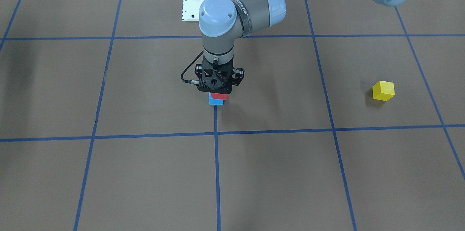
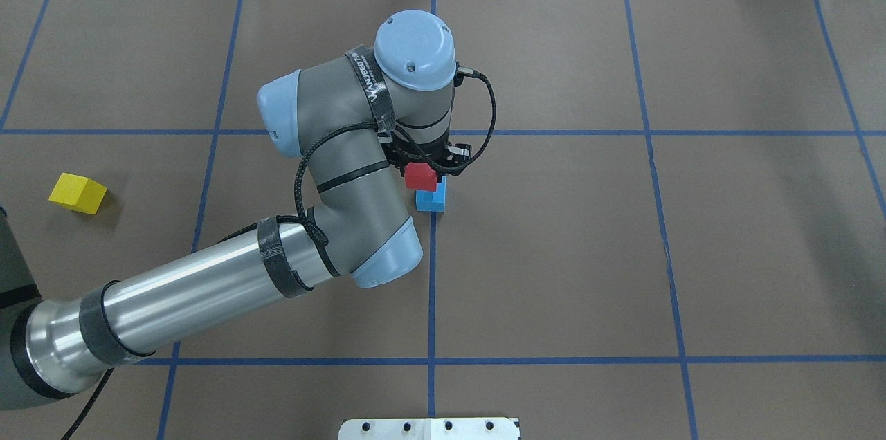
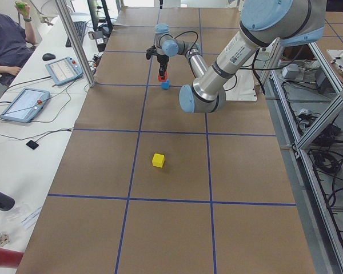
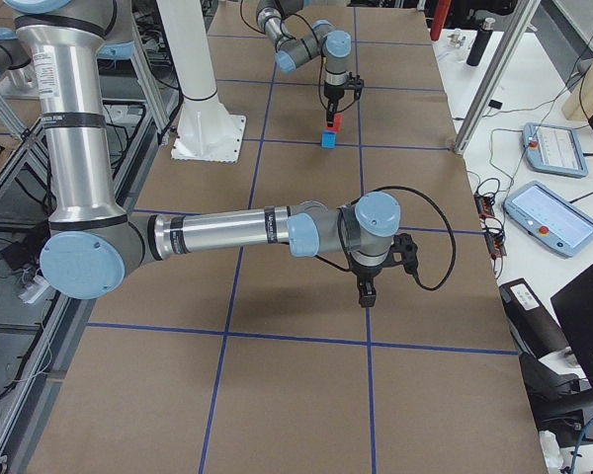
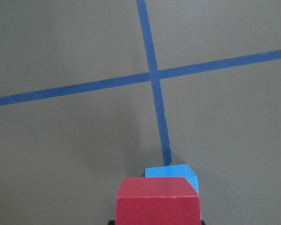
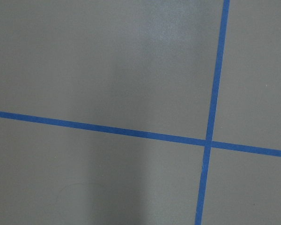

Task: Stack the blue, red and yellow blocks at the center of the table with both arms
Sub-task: 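Lower the red cube onto the blue cube and open the left gripper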

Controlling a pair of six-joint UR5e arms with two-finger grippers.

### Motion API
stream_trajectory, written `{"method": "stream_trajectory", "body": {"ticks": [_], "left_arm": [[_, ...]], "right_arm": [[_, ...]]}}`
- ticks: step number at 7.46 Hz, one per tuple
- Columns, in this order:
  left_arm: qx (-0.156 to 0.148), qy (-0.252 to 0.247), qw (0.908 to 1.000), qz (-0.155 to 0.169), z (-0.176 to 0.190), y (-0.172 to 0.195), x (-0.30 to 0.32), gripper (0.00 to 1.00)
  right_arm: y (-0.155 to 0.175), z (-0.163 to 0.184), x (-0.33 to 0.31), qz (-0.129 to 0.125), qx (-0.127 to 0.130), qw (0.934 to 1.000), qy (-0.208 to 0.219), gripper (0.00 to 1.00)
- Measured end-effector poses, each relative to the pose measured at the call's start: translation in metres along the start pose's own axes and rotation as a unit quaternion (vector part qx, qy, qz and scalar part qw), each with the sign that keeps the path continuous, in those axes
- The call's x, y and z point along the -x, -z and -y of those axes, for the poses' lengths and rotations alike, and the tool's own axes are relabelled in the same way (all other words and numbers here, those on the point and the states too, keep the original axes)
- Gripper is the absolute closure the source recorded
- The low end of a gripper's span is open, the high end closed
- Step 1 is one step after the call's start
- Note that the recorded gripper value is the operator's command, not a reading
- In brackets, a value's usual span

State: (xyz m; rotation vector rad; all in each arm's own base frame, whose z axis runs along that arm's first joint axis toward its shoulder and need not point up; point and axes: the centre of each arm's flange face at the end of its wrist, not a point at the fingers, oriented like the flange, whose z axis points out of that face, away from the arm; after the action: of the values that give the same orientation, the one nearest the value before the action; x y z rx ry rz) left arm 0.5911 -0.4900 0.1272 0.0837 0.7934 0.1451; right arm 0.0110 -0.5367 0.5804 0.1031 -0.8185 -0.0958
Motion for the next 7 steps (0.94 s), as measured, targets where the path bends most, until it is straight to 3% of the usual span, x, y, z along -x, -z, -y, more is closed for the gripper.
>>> {"method": "stream_trajectory", "body": {"ticks": [2, 3, 4, 5, 7], "left_arm": [[0.002, 0.005, 1.0000, -0.002, -0.0022, -0.0079, -0.0033, 1.00], [0.004, 0.008, 1.0000, -0.002, -0.0027, -0.0095, -0.0031, 0.88], [0.005, 0.010, 0.9999, -0.002, -0.0032, -0.0102, -0.0029, 0.53], [0.005, 0.016, 0.9999, -0.003, -0.0035, -0.0103, -0.0031, 0.47], [0.004, 0.030, 0.9995, -0.005, -0.0037, -0.0081, -0.0045, 0.47]], "right_arm": [[0.0003, 0.0000, 0.0002, 0.000, 0.000, 1.0000, 0.000, 0.00], [0.0004, 0.0001, 0.0003, 0.000, 0.000, 1.0000, 0.000, 0.00], [0.0006, 0.0004, 0.0005, 0.000, -0.001, 1.0000, 0.000, 0.00], [0.0007, 0.0007, 0.0008, 0.000, -0.001, 1.0000, 0.001, 0.00], [0.0005, 0.0003, 0.0006, 0.000, -0.001, 1.0000, 0.001, 0.00]]}}
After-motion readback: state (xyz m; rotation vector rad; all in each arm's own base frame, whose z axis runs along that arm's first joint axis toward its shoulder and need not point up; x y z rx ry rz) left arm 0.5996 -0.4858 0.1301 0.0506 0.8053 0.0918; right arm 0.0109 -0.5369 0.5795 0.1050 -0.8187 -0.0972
